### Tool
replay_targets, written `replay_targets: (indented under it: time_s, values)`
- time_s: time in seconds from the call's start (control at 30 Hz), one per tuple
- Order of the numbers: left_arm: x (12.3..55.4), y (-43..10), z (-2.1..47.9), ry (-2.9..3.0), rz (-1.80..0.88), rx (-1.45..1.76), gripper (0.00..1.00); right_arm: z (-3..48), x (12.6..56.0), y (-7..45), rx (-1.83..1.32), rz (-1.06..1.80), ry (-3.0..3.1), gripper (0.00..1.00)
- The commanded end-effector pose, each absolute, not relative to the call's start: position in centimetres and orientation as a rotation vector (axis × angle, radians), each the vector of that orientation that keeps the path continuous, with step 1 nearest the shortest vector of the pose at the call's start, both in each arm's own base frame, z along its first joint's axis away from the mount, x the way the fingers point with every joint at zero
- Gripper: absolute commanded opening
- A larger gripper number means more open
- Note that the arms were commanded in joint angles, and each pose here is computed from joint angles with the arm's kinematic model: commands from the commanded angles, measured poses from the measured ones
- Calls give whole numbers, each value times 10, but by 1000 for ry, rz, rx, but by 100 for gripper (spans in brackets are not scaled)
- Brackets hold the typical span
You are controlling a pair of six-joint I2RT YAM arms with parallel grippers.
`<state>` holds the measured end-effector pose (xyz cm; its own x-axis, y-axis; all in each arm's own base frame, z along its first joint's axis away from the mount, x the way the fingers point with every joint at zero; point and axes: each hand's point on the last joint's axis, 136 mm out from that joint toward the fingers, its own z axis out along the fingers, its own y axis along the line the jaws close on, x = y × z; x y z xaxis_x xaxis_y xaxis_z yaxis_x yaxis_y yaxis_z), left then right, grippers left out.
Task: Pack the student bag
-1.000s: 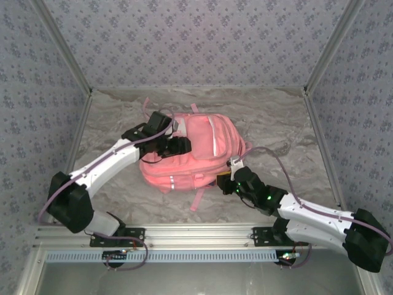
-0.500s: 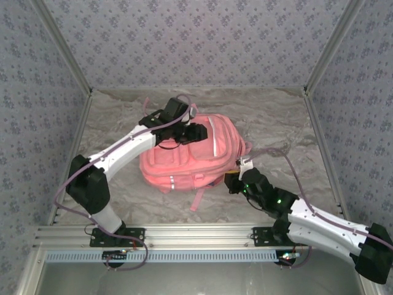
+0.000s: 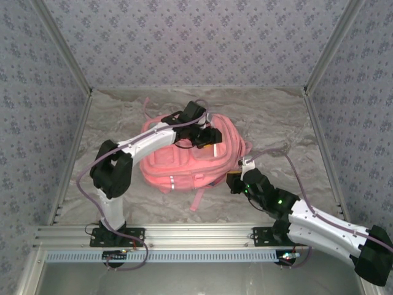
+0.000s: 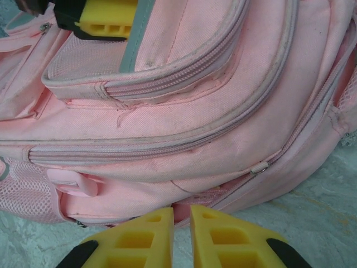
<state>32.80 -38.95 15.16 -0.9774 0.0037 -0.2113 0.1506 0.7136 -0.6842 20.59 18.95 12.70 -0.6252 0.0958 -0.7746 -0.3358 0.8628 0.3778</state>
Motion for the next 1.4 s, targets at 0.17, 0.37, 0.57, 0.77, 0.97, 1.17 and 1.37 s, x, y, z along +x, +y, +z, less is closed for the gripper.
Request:
replay_targets:
  time_s: [0.17, 0.37, 0.57, 0.77, 0.97, 1.17, 1.37]
  values:
    - [337, -411, 189, 2624, -1210, 202, 33, 110, 202, 188, -159, 648, 2197, 15]
    - [331, -419, 180, 2649, -1243, 230, 15, 112, 201, 189, -142, 663, 2201, 14]
    - [330, -419, 166, 2688, -1225, 220, 35, 114, 202, 189, -143, 662, 2200, 14]
    - [331, -423, 160, 2706, -1240, 215, 22, 116, 203, 191, -142, 670, 2193, 15]
    - [340, -421, 210, 2612, -1293, 226, 0, 130, 201, 204, -303, 692, 2080, 19]
    - [348, -395, 273, 2491, -1323, 180, 0, 150, 184, 236, -590, 758, 1784, 24]
    - [351, -377, 305, 2424, -1368, 149, 0, 134, 178, 266, -844, 706, 1698, 25]
